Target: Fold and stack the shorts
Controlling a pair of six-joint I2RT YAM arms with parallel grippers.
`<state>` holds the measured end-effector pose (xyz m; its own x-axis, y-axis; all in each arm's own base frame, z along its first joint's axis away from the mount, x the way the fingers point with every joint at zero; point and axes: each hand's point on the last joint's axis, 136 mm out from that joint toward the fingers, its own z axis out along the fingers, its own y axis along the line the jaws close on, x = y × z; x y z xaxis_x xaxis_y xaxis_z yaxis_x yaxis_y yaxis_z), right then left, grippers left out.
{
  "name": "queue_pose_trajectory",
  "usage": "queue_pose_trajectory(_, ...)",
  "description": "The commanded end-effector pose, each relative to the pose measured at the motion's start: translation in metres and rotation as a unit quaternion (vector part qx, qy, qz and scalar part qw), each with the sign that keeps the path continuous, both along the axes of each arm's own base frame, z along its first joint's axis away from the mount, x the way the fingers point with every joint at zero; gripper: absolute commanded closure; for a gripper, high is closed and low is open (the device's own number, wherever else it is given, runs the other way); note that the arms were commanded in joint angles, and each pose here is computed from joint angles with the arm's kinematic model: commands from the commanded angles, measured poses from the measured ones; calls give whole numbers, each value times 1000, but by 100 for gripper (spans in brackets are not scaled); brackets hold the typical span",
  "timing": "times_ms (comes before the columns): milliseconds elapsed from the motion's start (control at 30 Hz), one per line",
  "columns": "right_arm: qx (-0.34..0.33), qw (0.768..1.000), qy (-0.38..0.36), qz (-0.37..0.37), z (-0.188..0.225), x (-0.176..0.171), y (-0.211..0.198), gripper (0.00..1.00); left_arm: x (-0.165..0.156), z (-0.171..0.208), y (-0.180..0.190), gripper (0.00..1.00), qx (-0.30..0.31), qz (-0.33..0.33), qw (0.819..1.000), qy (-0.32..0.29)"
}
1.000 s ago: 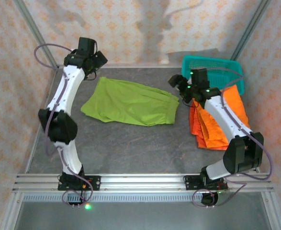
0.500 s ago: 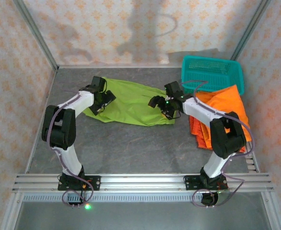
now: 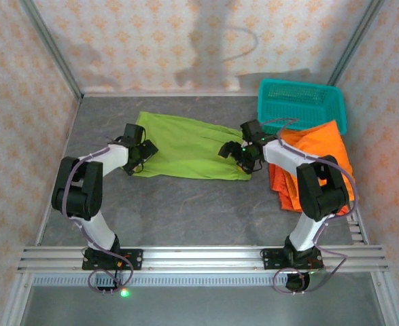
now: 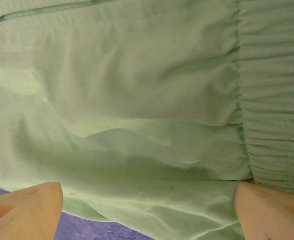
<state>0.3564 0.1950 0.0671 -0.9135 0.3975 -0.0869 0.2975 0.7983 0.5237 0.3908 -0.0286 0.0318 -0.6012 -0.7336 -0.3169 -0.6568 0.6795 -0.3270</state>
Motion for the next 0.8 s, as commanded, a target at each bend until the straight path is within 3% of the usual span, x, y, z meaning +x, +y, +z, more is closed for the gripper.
queue_pose_trajectory(0, -39, 999, 26, 3, -19, -15, -19, 11, -37, -25, 27, 0, 35, 29, 997, 55)
queue_pose_trajectory(267, -21, 998, 46, 22, -27, -32, -13, 11, -73, -25, 30, 0, 28, 24, 997, 66)
queue_pose_trajectory(400, -22, 998, 20, 50, -4, -39, -6, 11, -87, -11, 30, 0, 24, 23, 998, 51)
queue_pose_trajectory(467, -39, 997, -15, 60, 23, -34, -10, 11, -83, 11, 28, 0, 20, 14, 999, 27)
queue_pose_trajectory(600, -151, 983, -88, 61, 79, -15, -45, 8, -60, 78, 14, 0, 15, -60, 997, -53)
queue_pose_trajectory(767, -208, 973, -60, 76, 77, -3, -69, 6, -42, 153, -5, 0, 6, -115, 977, -179)
